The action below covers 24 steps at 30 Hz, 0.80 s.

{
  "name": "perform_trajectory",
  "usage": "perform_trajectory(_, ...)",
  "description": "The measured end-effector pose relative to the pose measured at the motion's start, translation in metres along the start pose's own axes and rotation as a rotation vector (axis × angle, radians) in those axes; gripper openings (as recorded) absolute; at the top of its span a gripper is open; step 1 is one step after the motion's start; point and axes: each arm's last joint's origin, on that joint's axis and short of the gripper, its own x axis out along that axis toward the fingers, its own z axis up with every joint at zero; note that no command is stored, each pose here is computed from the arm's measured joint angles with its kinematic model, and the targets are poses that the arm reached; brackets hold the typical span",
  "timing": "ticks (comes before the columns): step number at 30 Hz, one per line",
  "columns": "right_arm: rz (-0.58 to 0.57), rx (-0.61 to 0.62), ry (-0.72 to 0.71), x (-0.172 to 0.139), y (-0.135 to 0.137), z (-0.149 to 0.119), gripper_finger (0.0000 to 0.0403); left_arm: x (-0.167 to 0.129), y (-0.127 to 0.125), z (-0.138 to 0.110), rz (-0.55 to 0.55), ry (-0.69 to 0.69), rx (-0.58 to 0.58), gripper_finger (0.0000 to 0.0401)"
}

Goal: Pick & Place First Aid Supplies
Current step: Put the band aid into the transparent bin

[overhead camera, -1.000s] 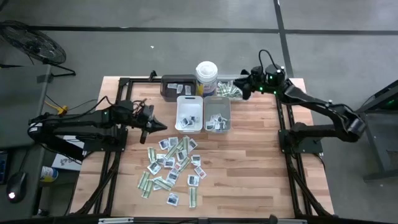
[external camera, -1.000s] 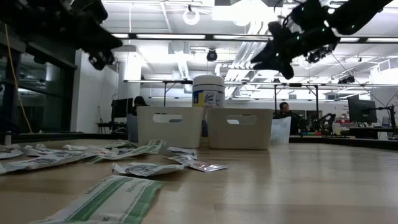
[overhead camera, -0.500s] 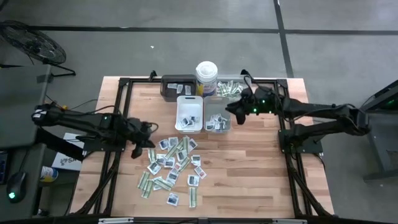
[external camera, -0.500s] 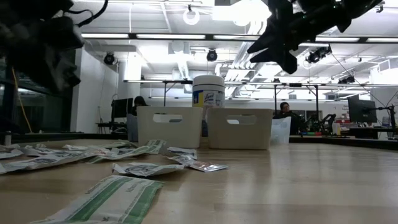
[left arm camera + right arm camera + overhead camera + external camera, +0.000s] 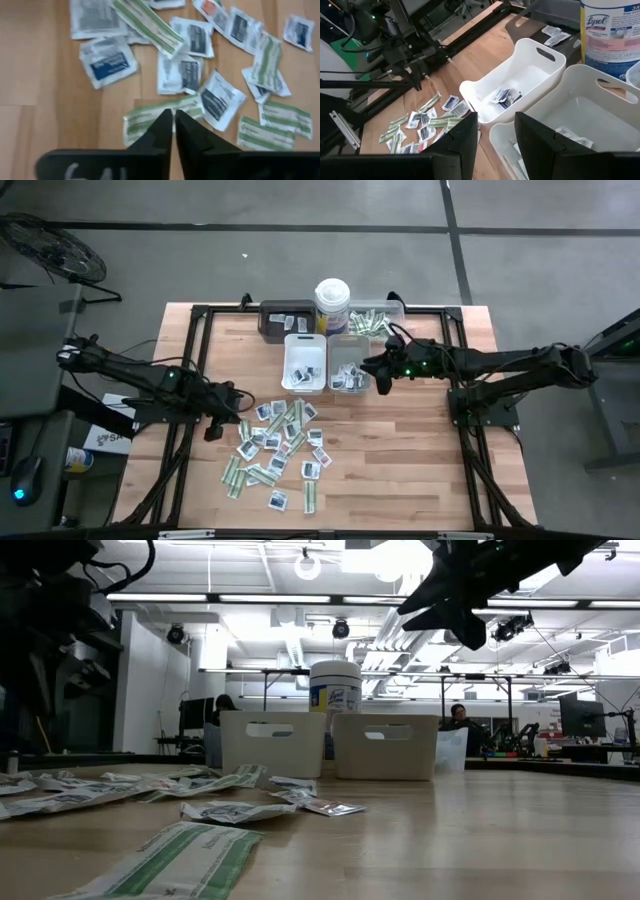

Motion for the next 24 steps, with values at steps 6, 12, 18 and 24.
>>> perform_trajectory(6,-0.022,-0.016,-0.016,-0.001,0.006,-0.004,0.0124,0.013,0.001,0.0,0.03,0.092,-0.015,0.0122)
perform_trajectory(12,-0.045,-0.021,-0.032,-0.001,0.007,-0.005,0.0124,0.029,0.006,0.001,0.179,0.147,-0.012,0.0189)
perform_trajectory(18,-0.053,-0.031,-0.032,-0.001,0.007,-0.005,0.0124,0.044,0.007,0.001,0.186,0.214,-0.011,0.0193)
perform_trajectory(24,-0.069,-0.033,-0.033,-0.001,0.006,-0.006,0.0124,0.056,0.008,-0.001,0.213,0.285,-0.011,0.0192)
